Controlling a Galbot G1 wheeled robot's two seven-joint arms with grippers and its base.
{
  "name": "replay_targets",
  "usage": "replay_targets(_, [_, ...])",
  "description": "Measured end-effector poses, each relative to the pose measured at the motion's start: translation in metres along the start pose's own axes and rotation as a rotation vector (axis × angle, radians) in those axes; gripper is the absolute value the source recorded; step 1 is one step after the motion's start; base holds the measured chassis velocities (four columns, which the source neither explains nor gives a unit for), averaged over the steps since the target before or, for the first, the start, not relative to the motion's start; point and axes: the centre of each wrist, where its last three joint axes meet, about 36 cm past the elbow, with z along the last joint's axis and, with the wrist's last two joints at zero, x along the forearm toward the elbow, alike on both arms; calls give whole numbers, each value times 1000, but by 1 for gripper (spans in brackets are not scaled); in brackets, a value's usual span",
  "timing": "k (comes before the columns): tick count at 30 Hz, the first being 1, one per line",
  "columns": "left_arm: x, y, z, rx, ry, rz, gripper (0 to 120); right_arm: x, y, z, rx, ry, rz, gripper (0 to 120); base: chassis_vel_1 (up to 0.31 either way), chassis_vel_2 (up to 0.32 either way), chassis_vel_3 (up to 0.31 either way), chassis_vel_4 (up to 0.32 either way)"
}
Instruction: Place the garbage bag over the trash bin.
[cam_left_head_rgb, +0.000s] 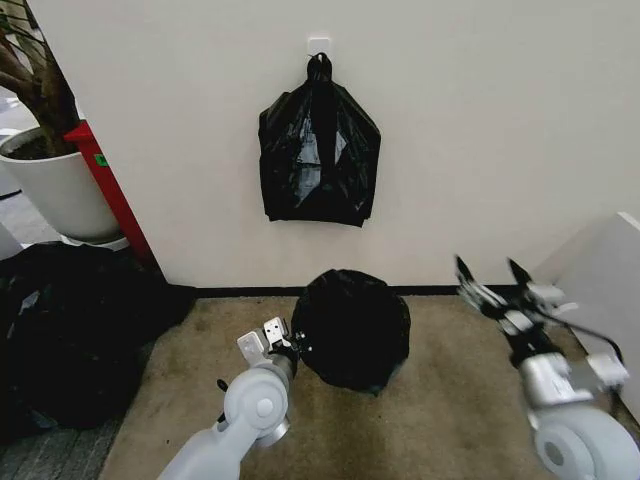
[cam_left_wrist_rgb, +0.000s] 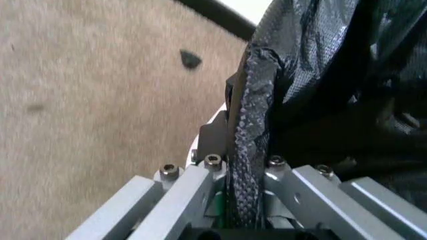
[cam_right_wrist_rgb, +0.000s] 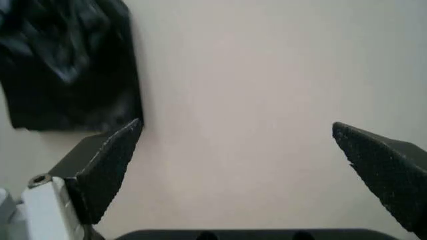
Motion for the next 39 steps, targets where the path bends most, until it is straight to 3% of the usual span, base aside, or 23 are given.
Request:
replay_targets(13, [-17, -15, 17, -102, 33, -77, 1, 31, 21, 29, -54, 39, 75, 100, 0, 0, 0, 0])
replay_targets(33, [-22, -5, 32, -166, 60, -102, 1, 35, 31, 29, -89, 64, 122, 100, 0, 0, 0, 0])
replay_targets(39, [-18, -5, 30, -172, 49, -82, 25, 36, 33, 29, -110, 71, 144, 100, 0, 0, 0, 0])
